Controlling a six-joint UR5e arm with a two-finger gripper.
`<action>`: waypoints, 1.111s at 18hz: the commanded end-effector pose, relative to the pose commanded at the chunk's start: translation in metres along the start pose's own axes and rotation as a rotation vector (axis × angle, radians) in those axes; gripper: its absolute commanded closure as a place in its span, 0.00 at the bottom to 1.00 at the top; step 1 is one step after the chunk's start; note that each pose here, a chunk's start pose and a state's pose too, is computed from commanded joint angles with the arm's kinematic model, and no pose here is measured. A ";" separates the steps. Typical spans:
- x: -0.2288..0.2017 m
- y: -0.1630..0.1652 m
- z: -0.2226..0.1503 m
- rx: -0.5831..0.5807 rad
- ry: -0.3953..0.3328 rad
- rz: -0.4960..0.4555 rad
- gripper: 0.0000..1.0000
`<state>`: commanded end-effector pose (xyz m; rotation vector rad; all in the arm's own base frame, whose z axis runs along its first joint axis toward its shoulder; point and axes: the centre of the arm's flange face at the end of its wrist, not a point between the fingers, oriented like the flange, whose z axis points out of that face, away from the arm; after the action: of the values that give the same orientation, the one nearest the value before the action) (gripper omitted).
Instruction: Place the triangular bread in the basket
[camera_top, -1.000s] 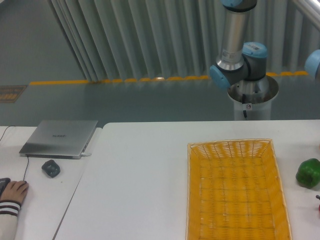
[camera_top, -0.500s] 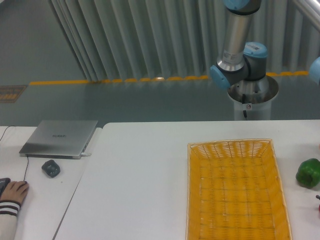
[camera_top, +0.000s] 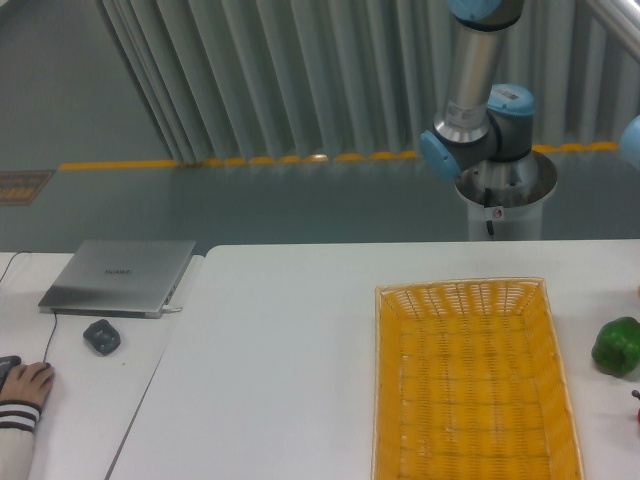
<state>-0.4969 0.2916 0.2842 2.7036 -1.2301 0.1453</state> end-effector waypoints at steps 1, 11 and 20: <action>0.000 0.000 0.000 0.000 0.000 0.000 0.88; 0.014 0.002 -0.034 -0.024 -0.039 -0.010 1.00; 0.060 -0.066 -0.130 0.056 -0.174 -0.038 1.00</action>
<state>-0.4104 0.3150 0.4137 2.8370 -1.2355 -0.0634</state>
